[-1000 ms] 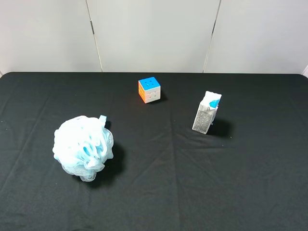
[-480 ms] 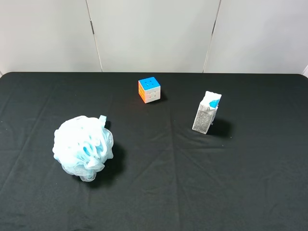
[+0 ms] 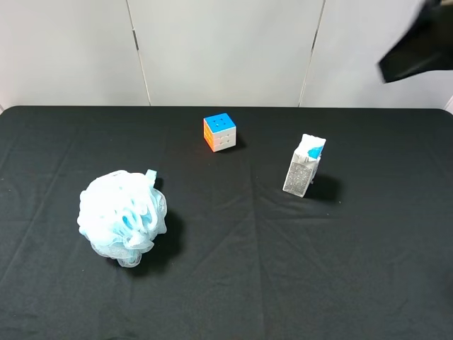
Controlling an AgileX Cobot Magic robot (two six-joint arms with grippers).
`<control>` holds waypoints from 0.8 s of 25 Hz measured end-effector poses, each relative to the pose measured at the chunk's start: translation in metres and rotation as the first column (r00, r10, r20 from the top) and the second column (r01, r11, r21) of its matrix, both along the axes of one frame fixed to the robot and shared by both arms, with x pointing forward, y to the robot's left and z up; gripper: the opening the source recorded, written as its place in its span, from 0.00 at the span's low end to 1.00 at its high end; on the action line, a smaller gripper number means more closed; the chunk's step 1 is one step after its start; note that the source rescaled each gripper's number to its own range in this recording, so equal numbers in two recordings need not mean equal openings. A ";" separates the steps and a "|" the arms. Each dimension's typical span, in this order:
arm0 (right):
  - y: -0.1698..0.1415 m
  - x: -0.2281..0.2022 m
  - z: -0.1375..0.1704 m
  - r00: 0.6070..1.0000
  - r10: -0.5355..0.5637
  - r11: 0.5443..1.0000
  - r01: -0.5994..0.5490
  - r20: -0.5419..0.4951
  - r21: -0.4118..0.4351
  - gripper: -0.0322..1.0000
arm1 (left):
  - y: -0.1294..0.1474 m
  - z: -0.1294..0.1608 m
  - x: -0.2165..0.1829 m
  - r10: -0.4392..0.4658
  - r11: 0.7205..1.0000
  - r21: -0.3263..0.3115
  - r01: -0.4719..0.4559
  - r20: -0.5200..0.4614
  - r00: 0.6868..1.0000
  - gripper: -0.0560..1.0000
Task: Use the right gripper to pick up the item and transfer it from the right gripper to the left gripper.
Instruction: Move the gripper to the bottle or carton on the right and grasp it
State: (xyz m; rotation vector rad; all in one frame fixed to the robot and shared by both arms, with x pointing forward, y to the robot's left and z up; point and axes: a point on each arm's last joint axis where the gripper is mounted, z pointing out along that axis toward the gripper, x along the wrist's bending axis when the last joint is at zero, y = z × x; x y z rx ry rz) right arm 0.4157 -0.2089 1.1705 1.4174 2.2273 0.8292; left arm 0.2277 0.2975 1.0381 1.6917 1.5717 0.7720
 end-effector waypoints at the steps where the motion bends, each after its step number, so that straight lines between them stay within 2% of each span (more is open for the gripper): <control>1: 0.005 0.008 -0.003 0.999 -0.009 1.000 0.008 -0.037 -0.012 1.00 | 0.000 0.000 0.000 0.000 1.000 0.000 0.000 0.000 1.000 0.95; 4: 0.018 0.030 -0.010 0.991 -0.049 0.999 0.046 -0.128 -0.030 1.00 | 0.000 0.000 0.000 0.000 1.000 0.000 0.000 0.000 1.000 0.95; 10: 0.039 0.069 -0.029 0.962 -0.132 0.991 0.123 -0.237 -0.053 1.00 | 0.000 0.000 0.000 0.000 1.000 0.000 0.000 0.000 1.000 0.95; 16: 0.054 0.101 -0.065 0.917 -0.246 0.969 0.238 -0.314 -0.064 1.00 | 0.000 0.000 0.000 0.000 1.000 0.000 0.000 0.000 1.000 0.95; 20: 0.066 0.120 -0.089 0.875 -0.327 0.940 0.341 -0.357 -0.025 1.00 | 0.000 0.000 0.000 0.000 1.000 0.000 0.000 0.000 1.000 0.95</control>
